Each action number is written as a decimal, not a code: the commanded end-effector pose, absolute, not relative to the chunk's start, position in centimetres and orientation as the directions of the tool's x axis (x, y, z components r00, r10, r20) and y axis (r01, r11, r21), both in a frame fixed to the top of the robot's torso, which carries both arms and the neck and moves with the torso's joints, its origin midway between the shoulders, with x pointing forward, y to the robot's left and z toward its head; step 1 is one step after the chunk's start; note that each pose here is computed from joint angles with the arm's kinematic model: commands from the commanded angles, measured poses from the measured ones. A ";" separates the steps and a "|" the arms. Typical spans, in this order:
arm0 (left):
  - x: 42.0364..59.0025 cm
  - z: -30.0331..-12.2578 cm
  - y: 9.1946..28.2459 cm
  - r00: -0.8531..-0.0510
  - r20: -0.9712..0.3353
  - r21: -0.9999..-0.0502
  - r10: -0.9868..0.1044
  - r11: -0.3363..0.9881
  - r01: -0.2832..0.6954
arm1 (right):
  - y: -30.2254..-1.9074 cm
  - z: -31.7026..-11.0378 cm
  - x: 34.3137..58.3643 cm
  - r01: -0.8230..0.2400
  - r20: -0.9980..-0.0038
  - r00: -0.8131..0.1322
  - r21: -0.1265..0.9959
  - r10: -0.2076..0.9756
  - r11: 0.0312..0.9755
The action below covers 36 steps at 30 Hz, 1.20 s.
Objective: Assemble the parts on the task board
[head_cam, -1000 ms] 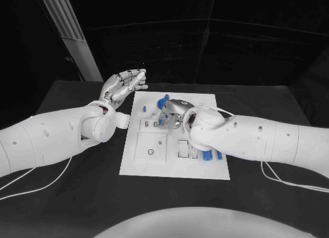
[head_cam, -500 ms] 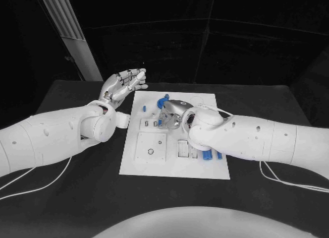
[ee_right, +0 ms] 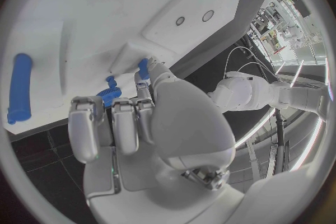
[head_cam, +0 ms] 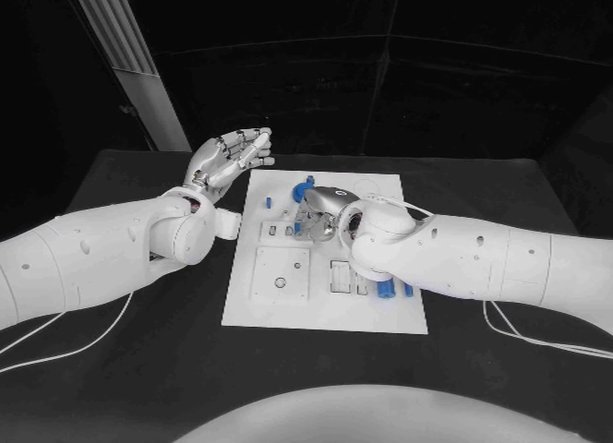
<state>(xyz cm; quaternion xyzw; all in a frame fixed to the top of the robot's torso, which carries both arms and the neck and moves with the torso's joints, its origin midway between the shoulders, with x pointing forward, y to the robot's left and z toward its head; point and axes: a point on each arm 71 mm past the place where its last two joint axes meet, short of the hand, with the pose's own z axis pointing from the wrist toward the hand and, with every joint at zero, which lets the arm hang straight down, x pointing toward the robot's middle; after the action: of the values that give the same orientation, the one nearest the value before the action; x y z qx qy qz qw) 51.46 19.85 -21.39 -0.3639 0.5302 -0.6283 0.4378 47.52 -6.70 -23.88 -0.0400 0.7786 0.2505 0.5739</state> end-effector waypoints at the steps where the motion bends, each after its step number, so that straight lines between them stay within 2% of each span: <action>1: 51.0 -19.7 19.9 -0.361 -0.005 -0.918 -0.933 -0.140 0.372 | -6.8 -24.0 47.5 -0.354 -0.916 -0.343 0.331 0.208 0.875; 16: 51.0 -19.7 19.9 -0.362 -0.004 -0.918 -0.932 -0.140 0.372 | -6.6 -23.9 47.3 -0.370 -0.917 -0.336 0.340 0.217 0.864; 23: 51.0 -19.7 19.9 -0.363 -0.004 -0.918 -0.932 -0.141 0.371 | -6.8 -23.3 47.2 -0.386 -0.920 -0.280 0.369 0.274 0.845; 29: 51.1 -19.7 20.2 -0.358 -0.007 -0.920 -0.934 -0.134 0.367 | -7.8 -21.7 46.7 -0.447 -0.906 -0.173 0.421 0.386 0.789; 33: 51.2 -19.7 20.5 -0.358 -0.032 -0.923 -0.933 -0.110 0.369 | -9.2 -19.2 46.5 -0.527 -0.875 -0.063 0.438 0.480 0.728; 36: 51.3 -19.6 20.7 -0.368 -0.066 -0.925 -0.928 -0.081 0.370 | -10.4 -17.5 46.4 -0.565 -0.840 -0.015 0.454 0.542 0.689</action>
<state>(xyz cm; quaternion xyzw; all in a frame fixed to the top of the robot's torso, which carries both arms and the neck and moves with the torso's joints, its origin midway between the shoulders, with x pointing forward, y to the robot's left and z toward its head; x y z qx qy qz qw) 51.70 20.79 -21.17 -0.3580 0.5310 -0.6232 0.4490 46.86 -10.52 -18.94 -0.0190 0.6642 0.3373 0.6669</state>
